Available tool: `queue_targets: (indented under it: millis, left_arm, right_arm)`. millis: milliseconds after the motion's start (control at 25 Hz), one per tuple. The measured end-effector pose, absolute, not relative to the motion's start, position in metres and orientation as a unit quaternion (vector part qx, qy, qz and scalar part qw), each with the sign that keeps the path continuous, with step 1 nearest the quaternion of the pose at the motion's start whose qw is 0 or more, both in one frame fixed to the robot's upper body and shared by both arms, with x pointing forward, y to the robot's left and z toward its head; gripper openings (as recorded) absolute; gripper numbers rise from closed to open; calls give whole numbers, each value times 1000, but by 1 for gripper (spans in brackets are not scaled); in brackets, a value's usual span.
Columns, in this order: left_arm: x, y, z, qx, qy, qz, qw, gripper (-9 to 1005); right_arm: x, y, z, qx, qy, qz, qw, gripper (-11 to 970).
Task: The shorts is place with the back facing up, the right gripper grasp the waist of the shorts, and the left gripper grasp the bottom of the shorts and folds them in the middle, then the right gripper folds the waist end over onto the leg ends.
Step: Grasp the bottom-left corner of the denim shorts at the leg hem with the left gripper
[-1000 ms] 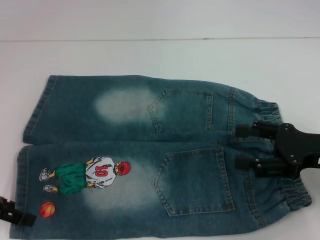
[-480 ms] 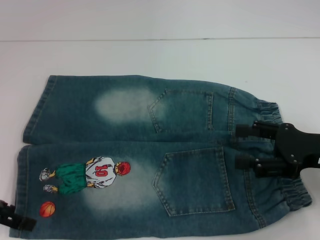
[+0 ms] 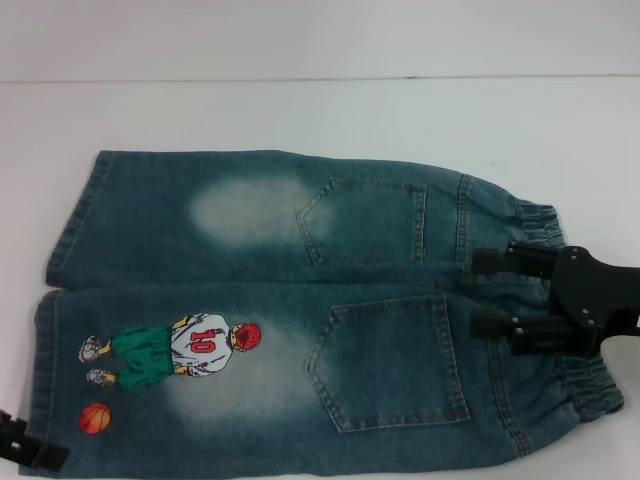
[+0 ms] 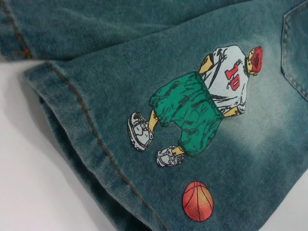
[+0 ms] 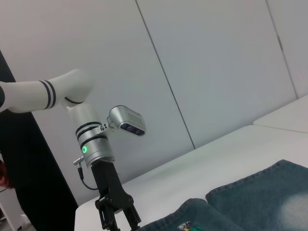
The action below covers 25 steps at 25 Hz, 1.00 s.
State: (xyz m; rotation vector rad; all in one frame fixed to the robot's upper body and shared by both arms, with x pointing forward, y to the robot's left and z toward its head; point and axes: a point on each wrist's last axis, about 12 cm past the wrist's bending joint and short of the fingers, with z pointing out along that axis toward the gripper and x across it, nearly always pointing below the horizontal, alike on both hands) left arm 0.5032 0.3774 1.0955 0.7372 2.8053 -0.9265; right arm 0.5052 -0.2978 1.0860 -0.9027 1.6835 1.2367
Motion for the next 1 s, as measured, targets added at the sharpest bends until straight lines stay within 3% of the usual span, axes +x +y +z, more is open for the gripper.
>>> queue_targets:
  millis: [1000]
  left_arm:
    - [501,375,1094,240,919,-310,41,829]
  right_arm:
    - [506,-298,1086,-361,671,493,420,941]
